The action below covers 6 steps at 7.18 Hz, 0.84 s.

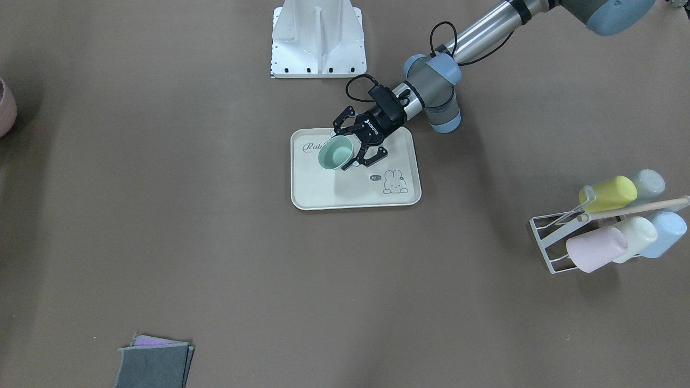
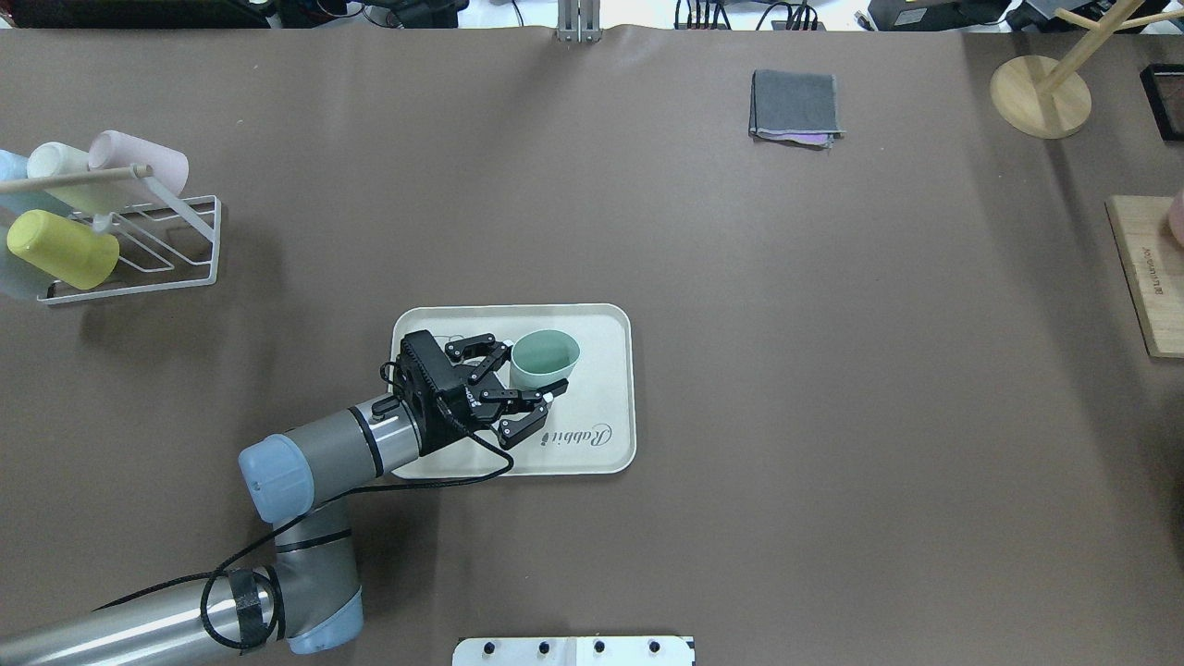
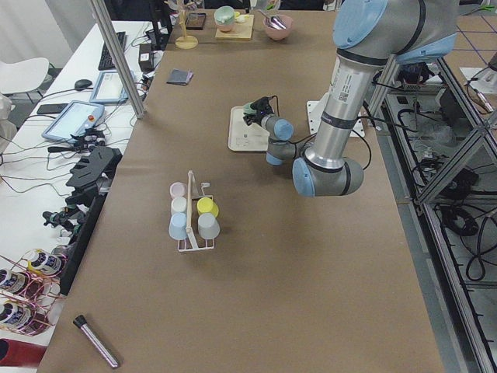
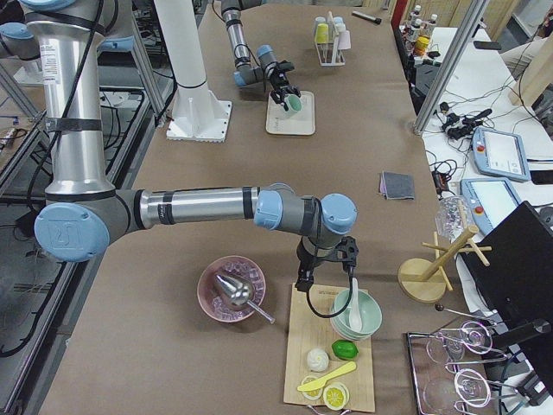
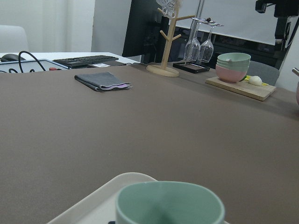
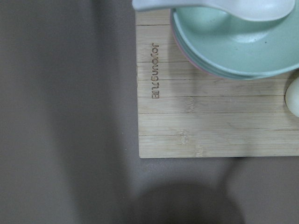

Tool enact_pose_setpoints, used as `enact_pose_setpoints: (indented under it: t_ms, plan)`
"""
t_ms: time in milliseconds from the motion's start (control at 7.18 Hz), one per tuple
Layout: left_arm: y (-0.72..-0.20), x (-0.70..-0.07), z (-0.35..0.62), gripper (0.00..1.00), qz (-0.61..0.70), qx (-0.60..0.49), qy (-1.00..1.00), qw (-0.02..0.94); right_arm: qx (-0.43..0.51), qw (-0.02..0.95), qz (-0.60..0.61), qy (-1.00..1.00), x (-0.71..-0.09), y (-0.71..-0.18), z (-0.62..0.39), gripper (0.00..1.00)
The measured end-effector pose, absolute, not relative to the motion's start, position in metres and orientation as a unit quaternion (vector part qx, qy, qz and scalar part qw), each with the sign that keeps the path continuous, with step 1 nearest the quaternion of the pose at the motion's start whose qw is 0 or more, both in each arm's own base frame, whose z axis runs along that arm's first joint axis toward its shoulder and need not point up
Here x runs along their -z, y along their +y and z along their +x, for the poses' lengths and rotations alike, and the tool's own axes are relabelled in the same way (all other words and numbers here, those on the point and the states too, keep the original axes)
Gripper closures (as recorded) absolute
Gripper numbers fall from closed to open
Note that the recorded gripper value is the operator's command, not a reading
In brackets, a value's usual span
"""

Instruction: Pick up and place green cup on tray

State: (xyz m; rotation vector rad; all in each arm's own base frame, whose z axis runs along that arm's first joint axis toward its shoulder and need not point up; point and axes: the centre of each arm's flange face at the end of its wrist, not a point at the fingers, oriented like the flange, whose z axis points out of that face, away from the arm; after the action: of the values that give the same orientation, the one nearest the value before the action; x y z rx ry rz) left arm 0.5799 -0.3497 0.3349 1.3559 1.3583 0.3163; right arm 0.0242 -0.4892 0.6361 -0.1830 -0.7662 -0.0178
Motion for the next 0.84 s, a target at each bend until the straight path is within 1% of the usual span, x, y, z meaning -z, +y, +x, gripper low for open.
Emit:
enact_pose_setpoints:
  t_ms: [836]
  plan:
    - [-0.3484,-0.3365,0.5733,0.02,0.594,-0.147,0.562,0.557,0.006,0.923,-0.088,-0.375,-0.6376,-0.4893,0.0261,0.0]
